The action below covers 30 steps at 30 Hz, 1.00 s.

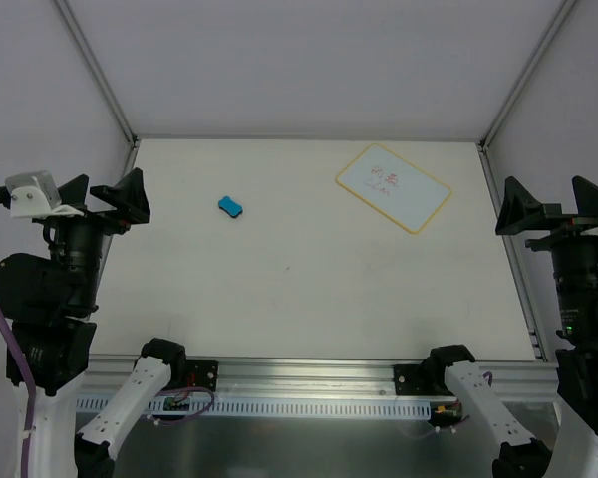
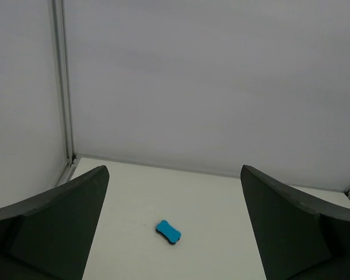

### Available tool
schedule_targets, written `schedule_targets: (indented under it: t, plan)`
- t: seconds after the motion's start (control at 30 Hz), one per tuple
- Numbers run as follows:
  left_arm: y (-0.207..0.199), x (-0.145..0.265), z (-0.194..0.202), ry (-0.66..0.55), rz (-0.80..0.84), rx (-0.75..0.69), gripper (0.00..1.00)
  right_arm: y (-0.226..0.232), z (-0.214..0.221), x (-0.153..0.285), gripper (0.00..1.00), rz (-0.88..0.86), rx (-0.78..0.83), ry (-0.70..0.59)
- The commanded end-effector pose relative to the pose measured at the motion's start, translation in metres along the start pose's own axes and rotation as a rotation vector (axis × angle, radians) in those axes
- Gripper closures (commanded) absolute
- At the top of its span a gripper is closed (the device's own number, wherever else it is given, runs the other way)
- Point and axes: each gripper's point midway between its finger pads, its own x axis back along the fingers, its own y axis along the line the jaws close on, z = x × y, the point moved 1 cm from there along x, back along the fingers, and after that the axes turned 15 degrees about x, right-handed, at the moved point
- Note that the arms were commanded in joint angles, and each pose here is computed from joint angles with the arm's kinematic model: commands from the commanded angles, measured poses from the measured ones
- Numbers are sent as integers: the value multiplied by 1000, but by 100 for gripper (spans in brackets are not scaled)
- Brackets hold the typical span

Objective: Erase the whiteboard

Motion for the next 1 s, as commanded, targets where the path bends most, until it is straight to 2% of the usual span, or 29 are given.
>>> schedule_targets:
  t: [0.0, 0.27, 0.3, 0.4, 0.6, 0.77, 0.87, 0.97]
  plan:
    - [-2, -8, 8, 16, 4, 12, 1, 10, -1, -7, 1, -54, -12, 3]
    - [6, -18, 45, 102, -21, 21, 1, 42, 26, -25, 1, -181, -84, 105]
    - [5, -20, 51, 120, -14, 37, 1, 56, 35, -30, 1, -243, -101, 130]
    - [6, -23, 74, 178, -14, 71, 1, 72, 59, -42, 1, -283, -151, 211]
    - [6, -17, 125, 315, 21, 148, 1, 94, 140, -79, 1, -248, -197, 467]
    - [12, -5, 164, 406, 20, 205, 1, 94, 214, -113, 1, -119, -176, 664]
    - [15, -2, 175, 431, 14, 223, 1, 91, 246, -138, 1, -84, -181, 680]
    - [22, -3, 186, 448, -17, 211, 1, 92, 285, -166, 1, -96, -244, 761]
